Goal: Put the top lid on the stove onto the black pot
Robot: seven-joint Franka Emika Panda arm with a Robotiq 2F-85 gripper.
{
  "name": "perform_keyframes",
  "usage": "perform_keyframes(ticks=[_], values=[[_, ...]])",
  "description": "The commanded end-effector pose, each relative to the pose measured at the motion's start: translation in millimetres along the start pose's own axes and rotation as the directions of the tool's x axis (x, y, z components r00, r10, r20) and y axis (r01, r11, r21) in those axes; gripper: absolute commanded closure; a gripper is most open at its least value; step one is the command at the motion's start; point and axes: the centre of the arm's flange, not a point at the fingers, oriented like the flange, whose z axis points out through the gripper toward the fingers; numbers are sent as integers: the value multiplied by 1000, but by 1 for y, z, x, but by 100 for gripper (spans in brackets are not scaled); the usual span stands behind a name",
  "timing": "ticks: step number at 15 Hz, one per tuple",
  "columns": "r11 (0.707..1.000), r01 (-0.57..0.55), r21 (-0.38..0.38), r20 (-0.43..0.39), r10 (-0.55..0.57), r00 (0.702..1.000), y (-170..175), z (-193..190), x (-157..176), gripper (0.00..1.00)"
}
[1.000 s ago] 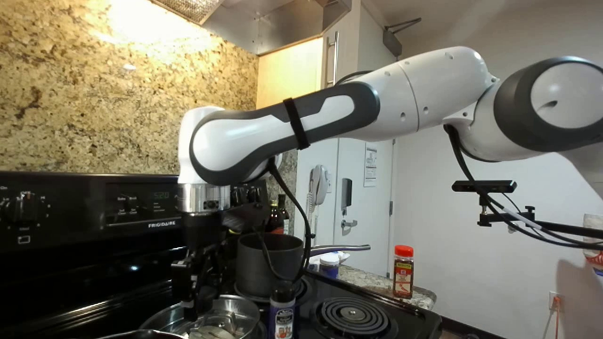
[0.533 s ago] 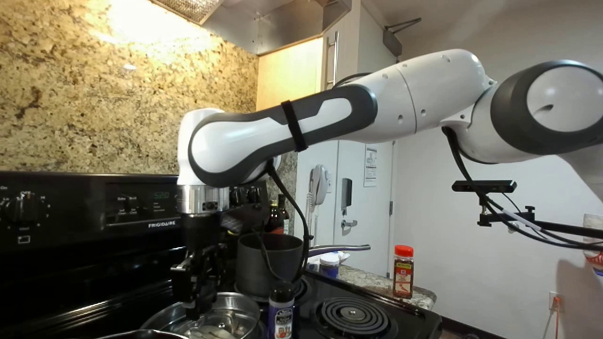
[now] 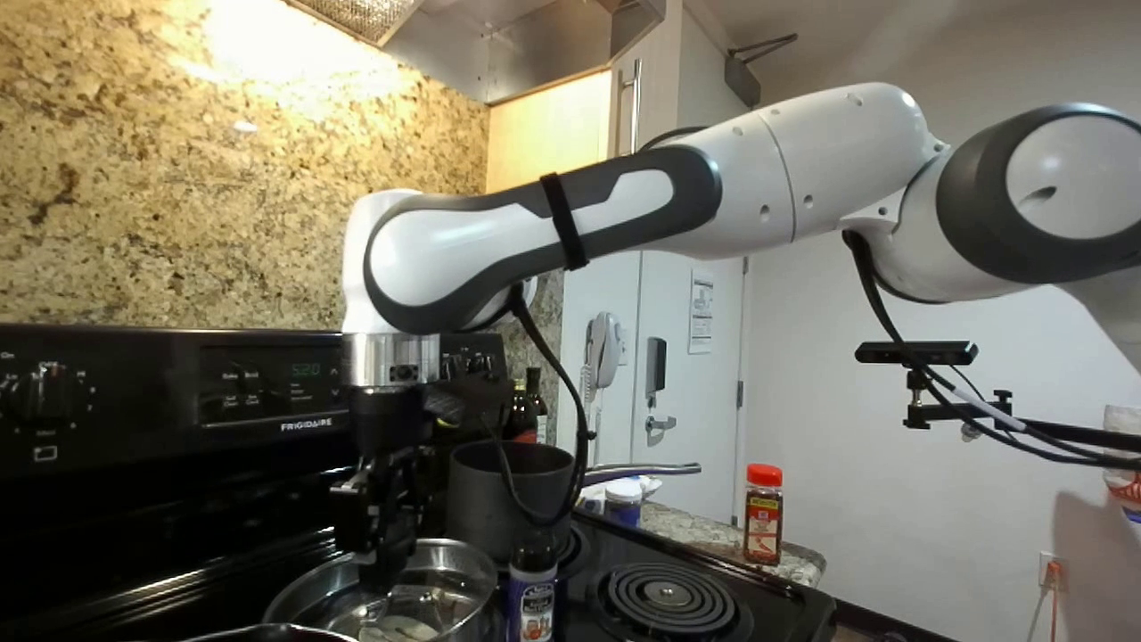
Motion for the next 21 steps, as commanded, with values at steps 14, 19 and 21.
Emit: perform_keyframes(ticks=[14, 19, 21], values=[[988, 155, 12, -81, -153, 985, -80, -150, -73, 68], [955, 297, 15, -2, -297, 955, -134, -136, -91, 68], [936, 352, 15, 30, -352, 935, -155, -128, -95, 68]])
